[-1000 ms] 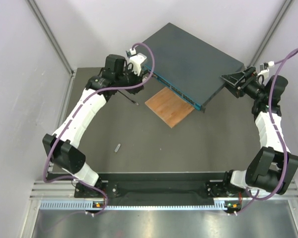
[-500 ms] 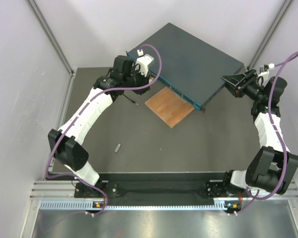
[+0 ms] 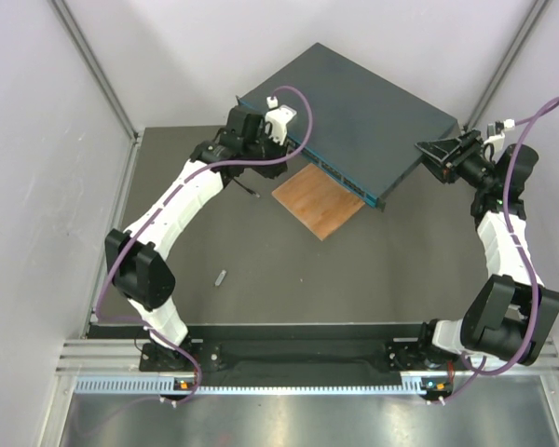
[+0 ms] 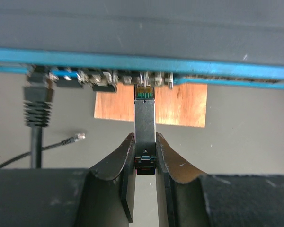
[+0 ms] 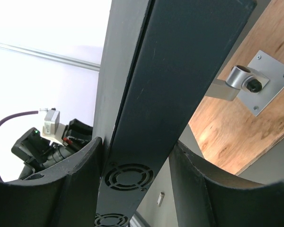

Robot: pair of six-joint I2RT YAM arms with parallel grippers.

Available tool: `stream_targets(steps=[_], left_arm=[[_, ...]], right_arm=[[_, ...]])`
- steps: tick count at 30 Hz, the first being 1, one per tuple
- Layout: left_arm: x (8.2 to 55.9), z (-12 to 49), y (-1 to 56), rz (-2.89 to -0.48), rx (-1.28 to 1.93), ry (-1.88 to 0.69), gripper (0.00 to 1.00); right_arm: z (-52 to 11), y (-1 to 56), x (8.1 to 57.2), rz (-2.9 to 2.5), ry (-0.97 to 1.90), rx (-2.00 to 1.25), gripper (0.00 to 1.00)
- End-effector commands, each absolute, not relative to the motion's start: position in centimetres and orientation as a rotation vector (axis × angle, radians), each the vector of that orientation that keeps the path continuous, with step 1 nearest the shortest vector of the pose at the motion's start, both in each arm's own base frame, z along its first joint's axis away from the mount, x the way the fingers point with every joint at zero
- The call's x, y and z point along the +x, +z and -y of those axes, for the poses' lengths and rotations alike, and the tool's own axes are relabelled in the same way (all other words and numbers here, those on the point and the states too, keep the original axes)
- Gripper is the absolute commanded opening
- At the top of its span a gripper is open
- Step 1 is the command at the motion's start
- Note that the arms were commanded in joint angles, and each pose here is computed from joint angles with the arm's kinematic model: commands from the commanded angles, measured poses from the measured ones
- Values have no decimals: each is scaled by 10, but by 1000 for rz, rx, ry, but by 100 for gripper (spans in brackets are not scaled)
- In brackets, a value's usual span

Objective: Insert the plug into the switch port

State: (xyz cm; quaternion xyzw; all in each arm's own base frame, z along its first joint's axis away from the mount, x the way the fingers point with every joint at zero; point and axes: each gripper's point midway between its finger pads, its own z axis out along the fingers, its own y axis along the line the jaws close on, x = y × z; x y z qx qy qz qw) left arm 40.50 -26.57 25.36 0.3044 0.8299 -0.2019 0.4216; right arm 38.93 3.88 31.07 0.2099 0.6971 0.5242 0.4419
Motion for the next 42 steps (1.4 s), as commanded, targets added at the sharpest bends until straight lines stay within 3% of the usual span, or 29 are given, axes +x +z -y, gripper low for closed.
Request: stream_targets(steps=[1, 42], left_arm=[[418, 272, 291, -1967, 726, -511, 0], [397, 260, 305, -1952, 776, -493, 0]], right_arm=[[-47, 327, 386, -1688, 1287, 405, 0], [-47, 327, 387, -1689, 1290, 406, 0]])
